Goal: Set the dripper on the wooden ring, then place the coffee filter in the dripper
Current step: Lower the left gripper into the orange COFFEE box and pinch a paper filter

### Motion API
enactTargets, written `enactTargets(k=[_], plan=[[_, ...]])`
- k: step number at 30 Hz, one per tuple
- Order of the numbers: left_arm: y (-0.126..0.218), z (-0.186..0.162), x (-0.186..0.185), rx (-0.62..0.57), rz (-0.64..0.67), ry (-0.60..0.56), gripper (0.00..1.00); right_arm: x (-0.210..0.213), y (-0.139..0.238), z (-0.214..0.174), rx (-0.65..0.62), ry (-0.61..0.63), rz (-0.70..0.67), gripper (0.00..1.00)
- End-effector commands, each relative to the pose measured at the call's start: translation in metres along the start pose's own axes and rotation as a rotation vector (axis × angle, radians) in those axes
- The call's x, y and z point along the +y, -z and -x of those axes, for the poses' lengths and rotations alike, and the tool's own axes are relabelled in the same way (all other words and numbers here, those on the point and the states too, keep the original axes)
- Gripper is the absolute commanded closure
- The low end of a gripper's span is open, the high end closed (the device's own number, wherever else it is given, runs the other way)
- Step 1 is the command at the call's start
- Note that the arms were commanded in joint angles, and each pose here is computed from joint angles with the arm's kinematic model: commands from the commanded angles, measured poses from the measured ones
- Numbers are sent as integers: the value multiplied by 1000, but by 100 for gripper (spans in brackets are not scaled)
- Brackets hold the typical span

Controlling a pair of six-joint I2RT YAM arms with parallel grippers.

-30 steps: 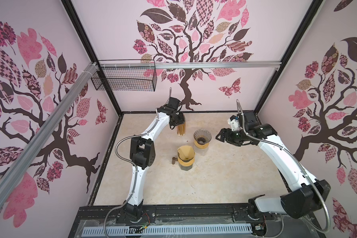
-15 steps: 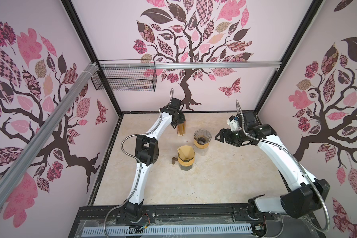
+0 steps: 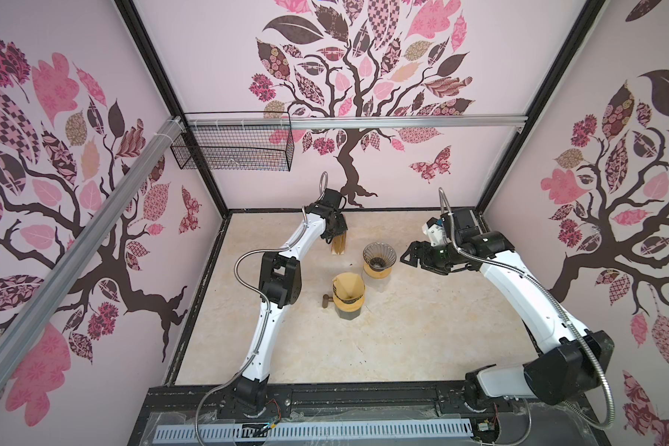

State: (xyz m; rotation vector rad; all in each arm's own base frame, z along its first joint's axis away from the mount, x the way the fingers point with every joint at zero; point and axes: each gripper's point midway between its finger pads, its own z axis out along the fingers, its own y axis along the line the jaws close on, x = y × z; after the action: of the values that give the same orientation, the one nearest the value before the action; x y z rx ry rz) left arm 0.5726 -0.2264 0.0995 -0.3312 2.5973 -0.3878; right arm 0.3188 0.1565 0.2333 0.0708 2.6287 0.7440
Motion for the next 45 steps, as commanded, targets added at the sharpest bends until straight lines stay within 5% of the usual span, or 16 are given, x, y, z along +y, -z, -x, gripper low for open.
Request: enactTargets(k=[1,17,19,45], plan=[[5,15,-9,-47,-29,4,79,1,-9,-3,30,11,8,16],[4,18,-3,-66,2,-2,80,2,-17,-6,56,0,30,15],[2,17,0,-62,15,-3,81,2,-17,-7,57,-1,32,0],[4,14,12,-71,69,-21,100,10,-15,-6,57,-8,74,0]])
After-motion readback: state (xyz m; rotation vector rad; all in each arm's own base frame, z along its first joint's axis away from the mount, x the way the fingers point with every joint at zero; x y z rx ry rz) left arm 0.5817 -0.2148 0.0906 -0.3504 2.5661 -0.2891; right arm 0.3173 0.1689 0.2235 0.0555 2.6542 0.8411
